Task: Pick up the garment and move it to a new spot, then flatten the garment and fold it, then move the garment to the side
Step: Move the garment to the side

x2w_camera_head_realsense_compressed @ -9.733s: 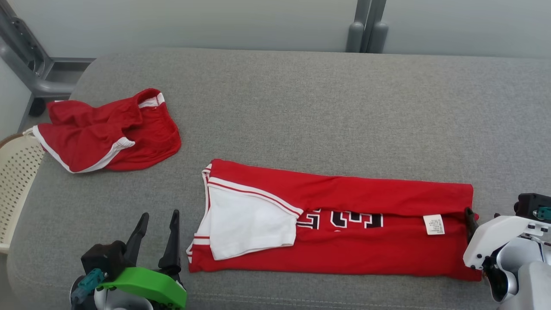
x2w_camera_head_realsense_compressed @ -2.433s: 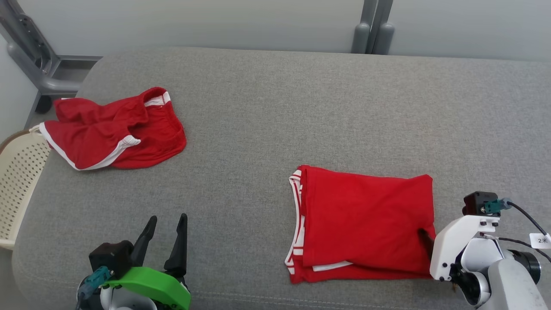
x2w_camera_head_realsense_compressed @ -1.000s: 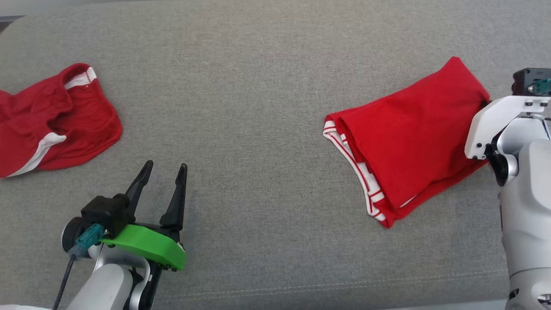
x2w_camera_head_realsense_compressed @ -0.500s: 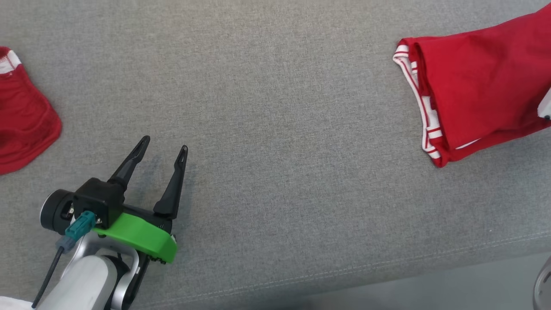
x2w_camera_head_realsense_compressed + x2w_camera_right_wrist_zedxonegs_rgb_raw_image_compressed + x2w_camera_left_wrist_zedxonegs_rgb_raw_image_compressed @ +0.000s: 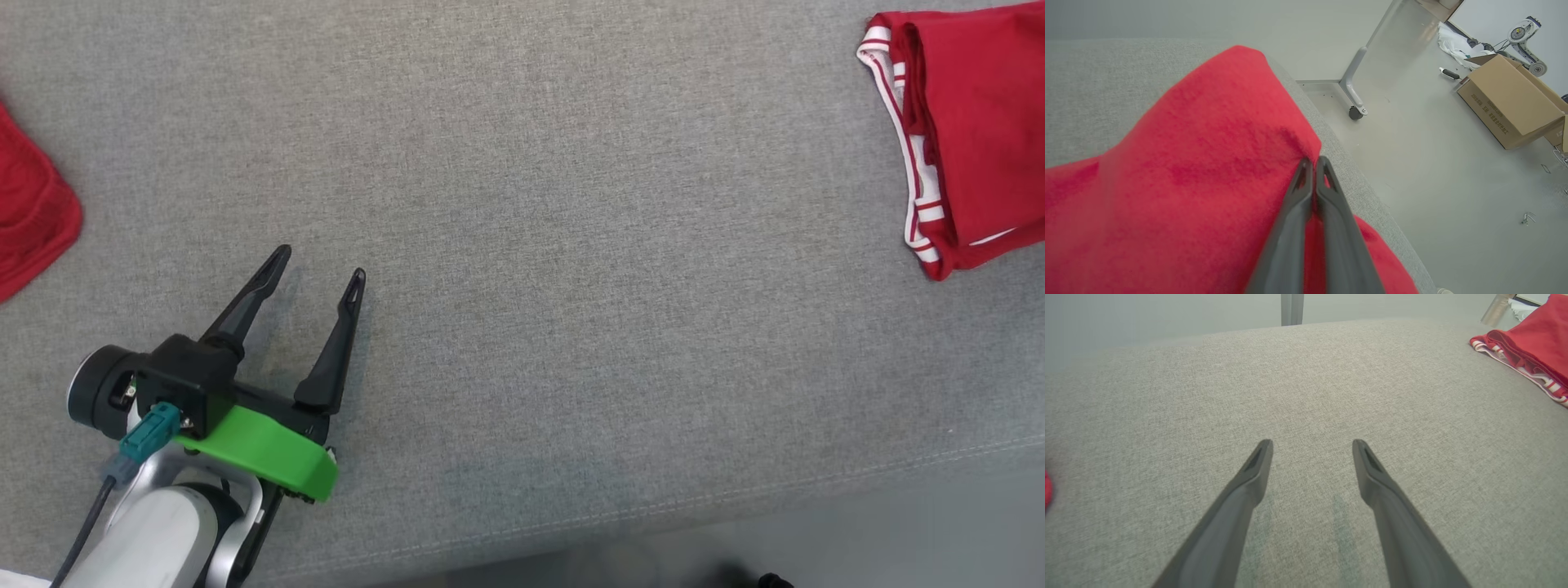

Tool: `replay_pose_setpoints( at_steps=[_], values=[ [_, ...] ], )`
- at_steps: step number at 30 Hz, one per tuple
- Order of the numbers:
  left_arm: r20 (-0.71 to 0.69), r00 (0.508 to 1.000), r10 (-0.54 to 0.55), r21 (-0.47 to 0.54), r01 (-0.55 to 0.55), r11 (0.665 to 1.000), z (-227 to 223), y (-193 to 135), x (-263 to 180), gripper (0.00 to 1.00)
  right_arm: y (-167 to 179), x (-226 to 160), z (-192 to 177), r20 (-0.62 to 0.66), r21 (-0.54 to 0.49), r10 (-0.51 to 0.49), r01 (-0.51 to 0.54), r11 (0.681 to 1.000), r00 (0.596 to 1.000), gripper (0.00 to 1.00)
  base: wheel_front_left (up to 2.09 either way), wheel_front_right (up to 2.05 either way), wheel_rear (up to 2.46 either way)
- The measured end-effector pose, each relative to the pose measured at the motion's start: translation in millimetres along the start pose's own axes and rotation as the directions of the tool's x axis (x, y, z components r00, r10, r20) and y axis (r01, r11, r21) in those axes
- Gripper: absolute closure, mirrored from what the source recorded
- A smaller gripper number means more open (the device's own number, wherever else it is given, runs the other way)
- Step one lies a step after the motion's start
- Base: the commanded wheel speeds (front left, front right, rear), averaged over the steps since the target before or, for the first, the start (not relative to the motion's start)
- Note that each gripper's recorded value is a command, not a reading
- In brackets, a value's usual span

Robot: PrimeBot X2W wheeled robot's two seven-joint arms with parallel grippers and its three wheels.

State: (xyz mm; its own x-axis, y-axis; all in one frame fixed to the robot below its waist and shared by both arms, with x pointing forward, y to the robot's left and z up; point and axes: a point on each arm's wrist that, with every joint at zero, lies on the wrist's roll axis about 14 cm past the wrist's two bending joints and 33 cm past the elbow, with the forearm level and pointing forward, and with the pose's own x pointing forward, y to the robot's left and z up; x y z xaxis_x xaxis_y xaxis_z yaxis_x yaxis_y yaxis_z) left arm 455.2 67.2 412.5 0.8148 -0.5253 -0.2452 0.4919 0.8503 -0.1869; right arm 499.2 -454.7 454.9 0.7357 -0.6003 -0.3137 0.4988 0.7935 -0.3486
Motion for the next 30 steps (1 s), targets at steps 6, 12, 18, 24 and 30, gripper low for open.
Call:
replay_pose_setpoints(
  at_steps=[6, 12, 18, 24, 30],
  values=[
    [-0.01, 1.0, 0.006, -0.012, -0.006, 1.0, -5.5, 0.4, -0.4, 0.0, 12.7, 4.2, 1.4, 0.024, -0.044, 0.014, -0.013, 0.999, 1.0, 0.0, 0.0, 0.0, 0.0],
    [0.033, 0.999, 0.035, -0.021, -0.035, 0.999, 3.5, 0.2, -4.0, 0.0, 39.6, -3.9, 15.9, 0.102, -0.024, 0.085, -0.083, 0.996, 0.991, 0.0, 0.0, 0.0, 0.0],
    [0.088, 0.993, 0.084, -0.037, -0.081, 0.996, 21.1, 1.0, -10.8, 0.0, 71.3, -25.6, 36.0, 0.21, 0.073, 0.177, -0.195, 0.978, 0.962, 0.0, 0.0, 0.0, 0.0],
    [0.155, 0.969, 0.193, -0.1, -0.179, 0.979, 39.6, 9.8, -28.4, 0.0, 90.8, -57.6, 57.0, 0.303, 0.222, 0.227, -0.3, 0.928, 0.926, 0.0, 0.0, 0.0, 0.0],
    [0.187, 0.905, 0.381, -0.208, -0.343, 0.916, 49.7, 30.3, -67.5, 0.0, 107.0, -108.7, 65.2, 0.374, 0.375, 0.276, -0.416, 0.828, 0.885, 0.0, 0.0, 0.0, 0.0]
  ],
)
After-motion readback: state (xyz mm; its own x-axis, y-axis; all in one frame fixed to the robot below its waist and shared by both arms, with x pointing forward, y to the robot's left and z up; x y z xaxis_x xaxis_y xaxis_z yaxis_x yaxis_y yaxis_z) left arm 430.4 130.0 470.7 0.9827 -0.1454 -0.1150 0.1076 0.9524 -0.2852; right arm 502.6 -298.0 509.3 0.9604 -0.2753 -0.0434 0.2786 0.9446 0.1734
